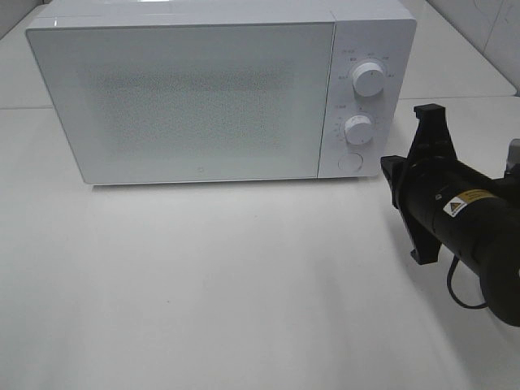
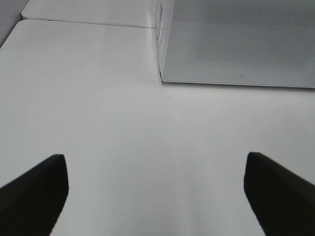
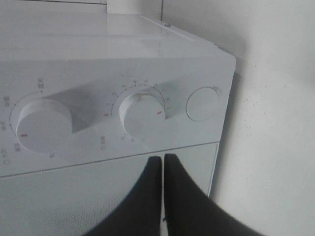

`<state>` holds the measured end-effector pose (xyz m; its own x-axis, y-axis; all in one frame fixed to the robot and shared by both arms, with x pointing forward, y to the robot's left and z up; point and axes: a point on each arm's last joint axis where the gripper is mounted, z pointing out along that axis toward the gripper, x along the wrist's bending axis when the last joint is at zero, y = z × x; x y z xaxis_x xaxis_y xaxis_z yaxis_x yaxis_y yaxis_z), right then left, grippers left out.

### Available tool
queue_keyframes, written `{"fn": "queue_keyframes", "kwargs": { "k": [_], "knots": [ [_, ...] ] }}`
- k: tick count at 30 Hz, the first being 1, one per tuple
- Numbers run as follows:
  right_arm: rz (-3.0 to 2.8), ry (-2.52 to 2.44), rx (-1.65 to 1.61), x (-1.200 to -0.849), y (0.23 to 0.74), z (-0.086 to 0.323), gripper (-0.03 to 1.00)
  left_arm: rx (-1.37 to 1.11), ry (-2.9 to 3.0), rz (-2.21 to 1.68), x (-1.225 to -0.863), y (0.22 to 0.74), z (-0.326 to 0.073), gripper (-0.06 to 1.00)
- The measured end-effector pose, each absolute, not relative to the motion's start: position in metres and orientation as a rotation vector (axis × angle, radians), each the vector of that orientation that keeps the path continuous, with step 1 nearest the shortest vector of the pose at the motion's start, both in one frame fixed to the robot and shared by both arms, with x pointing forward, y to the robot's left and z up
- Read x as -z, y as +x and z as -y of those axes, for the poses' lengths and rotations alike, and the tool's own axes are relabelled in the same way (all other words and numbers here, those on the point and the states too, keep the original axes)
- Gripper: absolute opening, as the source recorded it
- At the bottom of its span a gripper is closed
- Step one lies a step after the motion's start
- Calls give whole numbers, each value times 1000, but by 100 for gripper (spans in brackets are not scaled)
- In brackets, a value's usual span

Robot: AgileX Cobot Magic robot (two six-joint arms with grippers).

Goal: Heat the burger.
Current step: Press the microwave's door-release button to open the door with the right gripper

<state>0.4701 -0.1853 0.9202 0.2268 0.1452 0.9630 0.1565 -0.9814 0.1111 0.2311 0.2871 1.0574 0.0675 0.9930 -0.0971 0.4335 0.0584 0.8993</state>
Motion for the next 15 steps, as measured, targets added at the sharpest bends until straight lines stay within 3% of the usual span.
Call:
{"fn": "queue_keyframes", "kwargs": {
  "k": [15],
  "knots": [
    [291,-2481,1838,-893,500,193,0,-839,1503,-1493,-1057,231,-287,88]
  ]
}}
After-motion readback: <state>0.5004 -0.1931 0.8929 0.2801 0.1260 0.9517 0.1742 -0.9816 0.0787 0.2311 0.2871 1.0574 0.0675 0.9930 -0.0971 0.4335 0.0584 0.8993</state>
